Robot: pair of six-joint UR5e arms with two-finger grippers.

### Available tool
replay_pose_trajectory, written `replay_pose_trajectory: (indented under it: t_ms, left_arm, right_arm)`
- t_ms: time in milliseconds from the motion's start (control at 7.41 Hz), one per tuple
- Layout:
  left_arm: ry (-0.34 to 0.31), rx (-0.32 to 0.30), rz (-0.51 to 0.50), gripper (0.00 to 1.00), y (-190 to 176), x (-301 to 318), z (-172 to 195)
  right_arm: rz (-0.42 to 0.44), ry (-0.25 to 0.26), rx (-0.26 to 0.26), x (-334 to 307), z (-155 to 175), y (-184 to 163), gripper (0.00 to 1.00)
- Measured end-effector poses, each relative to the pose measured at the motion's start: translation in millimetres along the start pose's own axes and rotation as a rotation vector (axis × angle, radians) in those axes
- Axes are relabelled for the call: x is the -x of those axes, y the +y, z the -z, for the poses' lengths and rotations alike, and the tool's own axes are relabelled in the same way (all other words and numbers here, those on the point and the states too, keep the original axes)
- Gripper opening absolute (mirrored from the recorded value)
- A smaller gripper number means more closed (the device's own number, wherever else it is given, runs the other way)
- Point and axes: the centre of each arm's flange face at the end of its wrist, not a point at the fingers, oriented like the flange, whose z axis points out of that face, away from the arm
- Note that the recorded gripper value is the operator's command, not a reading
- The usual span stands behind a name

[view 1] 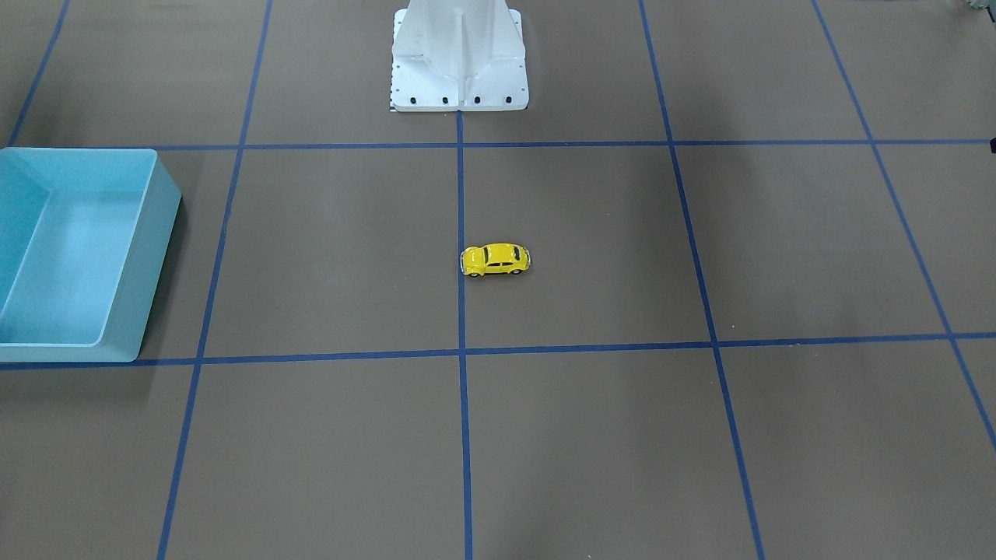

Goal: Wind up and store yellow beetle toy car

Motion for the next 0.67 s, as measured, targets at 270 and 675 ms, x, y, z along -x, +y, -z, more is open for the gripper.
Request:
replay_pose_trajectory:
  t_ms: [270, 675]
  left_arm:
    - [0.011, -0.031, 0.074, 1.00, 26, 23, 10]
    - [0.017, -0.031, 0.122, 1.00, 43, 38, 9]
  right_arm:
    - [0.004, 0.001, -0.003, 1, 1, -1, 1.00]
    - [0.017, 0.003, -0.014, 6, 6, -2, 1.00]
